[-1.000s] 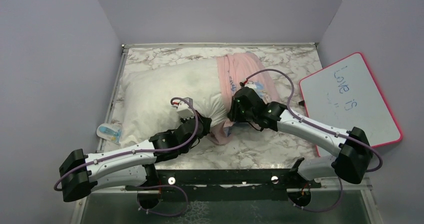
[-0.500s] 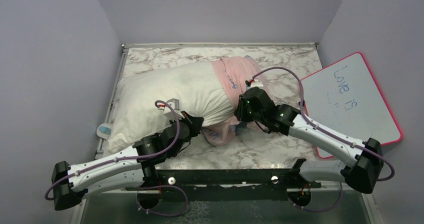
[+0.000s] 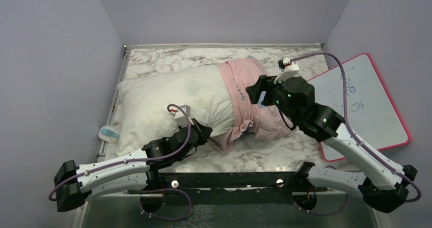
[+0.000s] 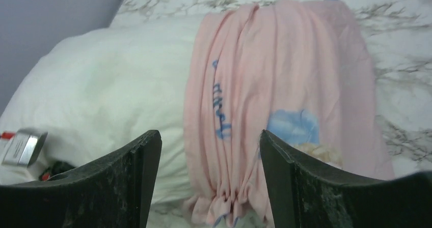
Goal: Remove the pillowcase from the pillow
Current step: Remove the pillow from the pillowcase.
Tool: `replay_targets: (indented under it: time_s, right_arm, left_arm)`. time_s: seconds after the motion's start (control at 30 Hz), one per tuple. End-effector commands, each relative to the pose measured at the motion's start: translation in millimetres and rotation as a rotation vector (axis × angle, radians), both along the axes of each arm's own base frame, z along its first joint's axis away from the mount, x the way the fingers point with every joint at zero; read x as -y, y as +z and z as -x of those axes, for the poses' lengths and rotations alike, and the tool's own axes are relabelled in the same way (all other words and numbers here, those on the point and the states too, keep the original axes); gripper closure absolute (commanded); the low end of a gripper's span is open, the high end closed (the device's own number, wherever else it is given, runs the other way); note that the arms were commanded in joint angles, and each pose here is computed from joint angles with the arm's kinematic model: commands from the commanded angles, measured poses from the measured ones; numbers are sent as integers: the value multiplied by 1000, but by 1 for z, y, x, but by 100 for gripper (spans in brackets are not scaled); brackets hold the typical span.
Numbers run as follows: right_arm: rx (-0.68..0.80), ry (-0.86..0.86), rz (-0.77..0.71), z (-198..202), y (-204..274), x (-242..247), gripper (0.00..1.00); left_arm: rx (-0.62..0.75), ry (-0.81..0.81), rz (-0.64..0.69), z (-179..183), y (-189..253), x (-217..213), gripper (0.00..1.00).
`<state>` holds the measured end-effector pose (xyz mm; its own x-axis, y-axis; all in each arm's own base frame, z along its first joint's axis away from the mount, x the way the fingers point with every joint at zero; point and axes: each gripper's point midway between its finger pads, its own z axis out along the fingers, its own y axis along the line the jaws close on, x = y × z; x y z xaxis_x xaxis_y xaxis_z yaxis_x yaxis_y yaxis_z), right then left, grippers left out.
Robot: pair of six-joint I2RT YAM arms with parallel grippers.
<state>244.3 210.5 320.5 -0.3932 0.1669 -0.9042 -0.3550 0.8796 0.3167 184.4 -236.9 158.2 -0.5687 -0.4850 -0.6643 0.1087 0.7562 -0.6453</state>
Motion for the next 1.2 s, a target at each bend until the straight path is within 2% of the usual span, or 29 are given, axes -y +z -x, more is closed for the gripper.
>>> replay_targets:
  time_s: [0.0, 0.13, 0.27, 0.33, 0.4, 0.47, 0.53, 0.7, 0.8, 0.9, 1.03, 1.07, 1.17]
  right_arm:
    - [69, -159, 148, -50, 11, 2, 24]
    - [30, -100, 212, -90, 8, -28, 16]
    - [-122, 11, 191, -130, -24, -45, 13]
    - [-196, 52, 199, -138, -51, -54, 13]
    - [-293, 107, 198, -132, -85, -66, 15]
    - [-396, 158, 192, -116, -123, -72, 19]
    - [-465, 157, 191, -100, -157, -66, 24]
    - [-561, 123, 214, -70, -214, -45, 29]
    - [-627, 138, 216, -50, -236, -39, 32]
    - [-635, 133, 229, -41, -240, -31, 36]
    - [-564, 107, 235, -39, -223, -18, 36]
    - [-544, 104, 234, -38, -218, -15, 36]
    - [-494, 126, 218, -32, -205, -12, 36]
  left_arm:
    - [-51, -75, 25, 16, -9, 4, 100]
    - [-59, -114, -16, 22, -13, 3, 100]
    - [-12, -173, -39, 23, 8, 9, 100]
    - [19, -202, -60, 22, 20, 12, 100]
    - [37, -215, -71, 21, 30, 14, 85]
    - [76, -252, -86, 21, 45, 18, 62]
    - [109, -289, -101, 22, 64, 22, 49]
    - [189, -355, -101, 22, 117, 33, 37]
    - [237, -330, -126, 14, 140, 31, 29]
    - [238, -197, -288, -11, 147, 12, 23]
    - [205, -30, -502, -60, 145, -1, 15]
    - [184, 2, -526, -81, 145, -8, 14]
    - [161, -70, -436, -138, 148, -9, 14]
